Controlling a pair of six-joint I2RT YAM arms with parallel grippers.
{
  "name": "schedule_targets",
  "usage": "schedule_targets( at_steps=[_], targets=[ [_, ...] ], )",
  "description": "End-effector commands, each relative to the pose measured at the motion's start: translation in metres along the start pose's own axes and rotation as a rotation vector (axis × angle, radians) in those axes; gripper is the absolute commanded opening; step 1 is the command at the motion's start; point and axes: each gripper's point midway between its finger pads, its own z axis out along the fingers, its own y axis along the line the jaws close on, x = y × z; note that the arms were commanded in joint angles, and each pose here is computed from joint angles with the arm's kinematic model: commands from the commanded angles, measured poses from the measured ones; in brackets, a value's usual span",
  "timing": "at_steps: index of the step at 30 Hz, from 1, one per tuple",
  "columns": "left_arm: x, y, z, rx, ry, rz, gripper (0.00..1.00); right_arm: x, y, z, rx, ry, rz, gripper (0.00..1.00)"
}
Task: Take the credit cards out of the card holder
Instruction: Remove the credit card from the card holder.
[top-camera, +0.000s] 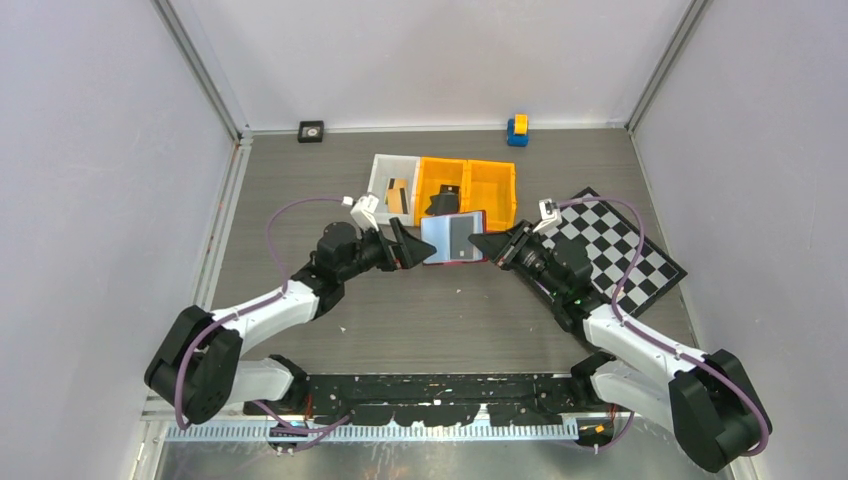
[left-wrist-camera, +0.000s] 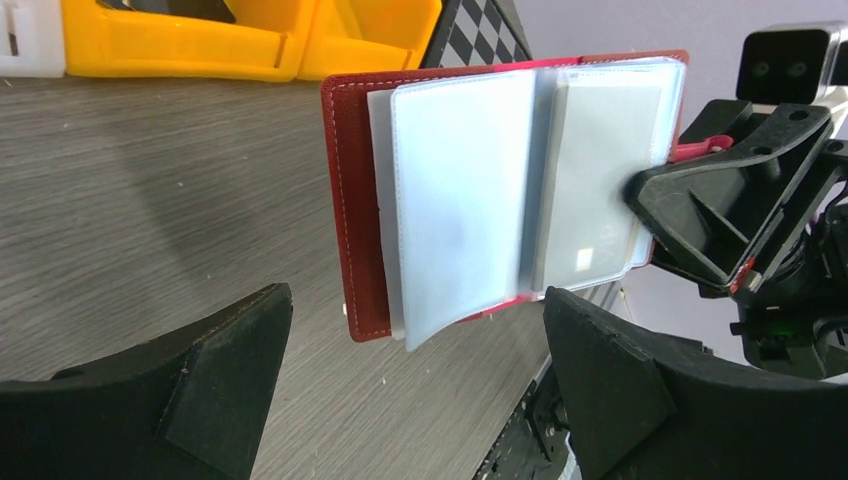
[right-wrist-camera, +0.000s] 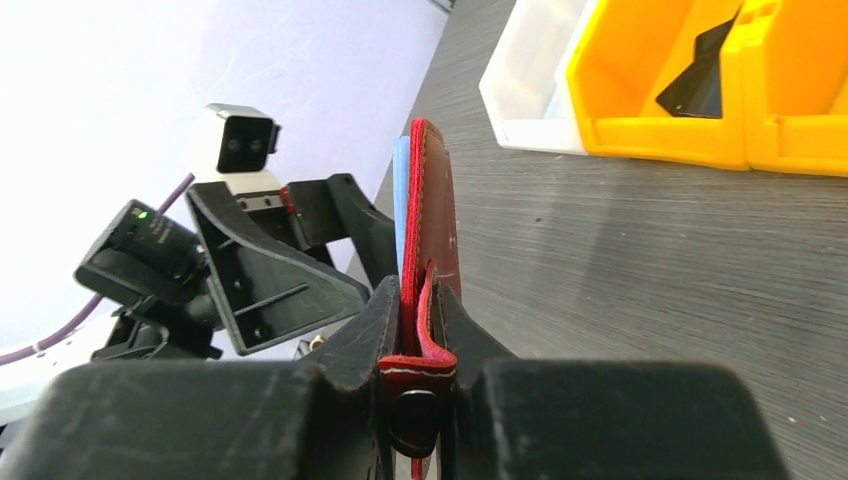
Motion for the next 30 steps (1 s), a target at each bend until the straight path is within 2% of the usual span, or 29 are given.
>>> schedule_targets(
  at_steps=[1, 15, 20, 25, 30],
  targets=[
    [-0.013, -0.024, 0.003, 0.104, -0.03, 0.02, 1.0, -0.013, 0.04, -0.002, -0.164, -0.031, -0.008, 0.01],
    [-0.025, -0.06, -0.013, 0.265, -0.085, 0.073, 1.0, -0.014, 0.072, -0.009, -0.296, 0.004, 0.013, 0.0],
    [-0.026, -0.06, -0.015, 0.257, -0.087, 0.075, 1.0, -0.016, 0.065, -0.01, -0.258, -0.011, -0.023, 0.0],
    [-0.028, -0.04, -0.016, 0.133, -0.096, 0.082, 1.0, -0.025, 0.047, -0.015, -0.148, -0.079, -0.056, 0.0],
    [-0.027, -0.05, -0.016, 0.208, -0.106, 0.084, 1.0, -0.029, 0.054, -0.02, -0.165, -0.095, -0.054, 0.0]
  ],
)
